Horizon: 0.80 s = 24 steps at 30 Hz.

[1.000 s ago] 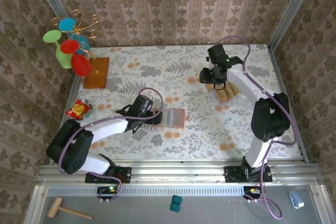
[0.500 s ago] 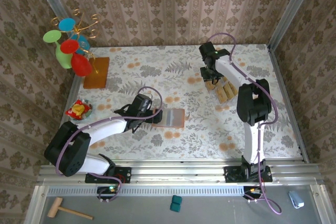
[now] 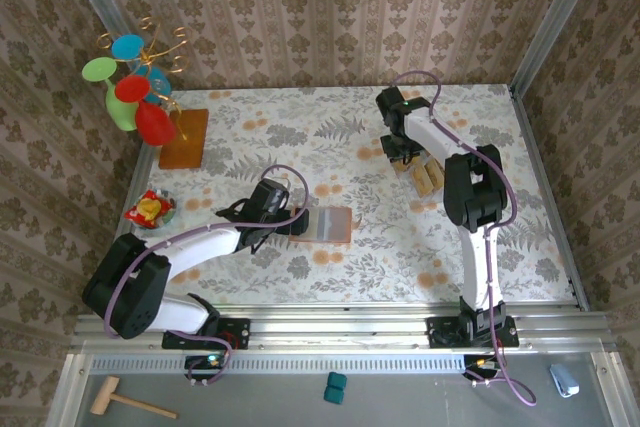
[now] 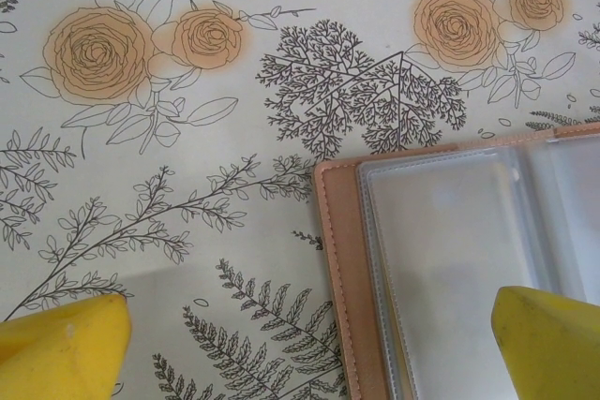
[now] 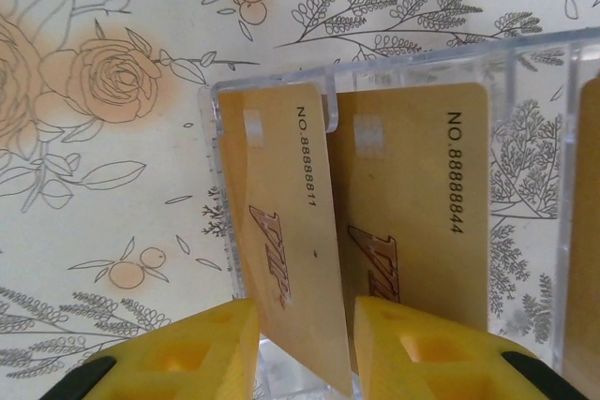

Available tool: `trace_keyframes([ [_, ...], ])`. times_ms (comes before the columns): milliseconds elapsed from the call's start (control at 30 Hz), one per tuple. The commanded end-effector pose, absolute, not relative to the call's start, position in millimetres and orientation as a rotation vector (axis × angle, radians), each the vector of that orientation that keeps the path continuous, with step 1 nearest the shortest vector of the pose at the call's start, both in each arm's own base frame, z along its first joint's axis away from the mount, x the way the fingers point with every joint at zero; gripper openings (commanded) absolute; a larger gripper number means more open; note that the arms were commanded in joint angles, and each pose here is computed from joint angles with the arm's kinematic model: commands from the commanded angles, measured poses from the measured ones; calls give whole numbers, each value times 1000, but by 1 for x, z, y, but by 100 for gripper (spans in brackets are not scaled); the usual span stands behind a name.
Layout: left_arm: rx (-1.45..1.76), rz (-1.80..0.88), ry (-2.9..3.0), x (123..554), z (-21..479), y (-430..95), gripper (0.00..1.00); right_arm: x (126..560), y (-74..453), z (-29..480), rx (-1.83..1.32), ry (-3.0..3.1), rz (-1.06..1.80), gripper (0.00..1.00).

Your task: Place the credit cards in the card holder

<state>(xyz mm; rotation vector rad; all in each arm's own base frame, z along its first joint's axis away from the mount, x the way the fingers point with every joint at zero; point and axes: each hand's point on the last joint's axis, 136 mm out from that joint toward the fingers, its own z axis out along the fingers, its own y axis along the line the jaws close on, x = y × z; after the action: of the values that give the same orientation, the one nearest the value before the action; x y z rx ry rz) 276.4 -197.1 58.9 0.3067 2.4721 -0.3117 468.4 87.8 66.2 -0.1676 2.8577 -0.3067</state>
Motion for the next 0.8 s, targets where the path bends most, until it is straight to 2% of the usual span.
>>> trace_keyframes([
  [0,308,-299,2455,277,66,-196,100,469,85,63,-177,2880,-327,34],
  [433,310,-296,2454,278,66,-196,100,473,97,66,-137,2875,-165,29],
  [767,315,-289,2459,277,66,-195,100,479,98,67,-95,2877,-82,18],
])
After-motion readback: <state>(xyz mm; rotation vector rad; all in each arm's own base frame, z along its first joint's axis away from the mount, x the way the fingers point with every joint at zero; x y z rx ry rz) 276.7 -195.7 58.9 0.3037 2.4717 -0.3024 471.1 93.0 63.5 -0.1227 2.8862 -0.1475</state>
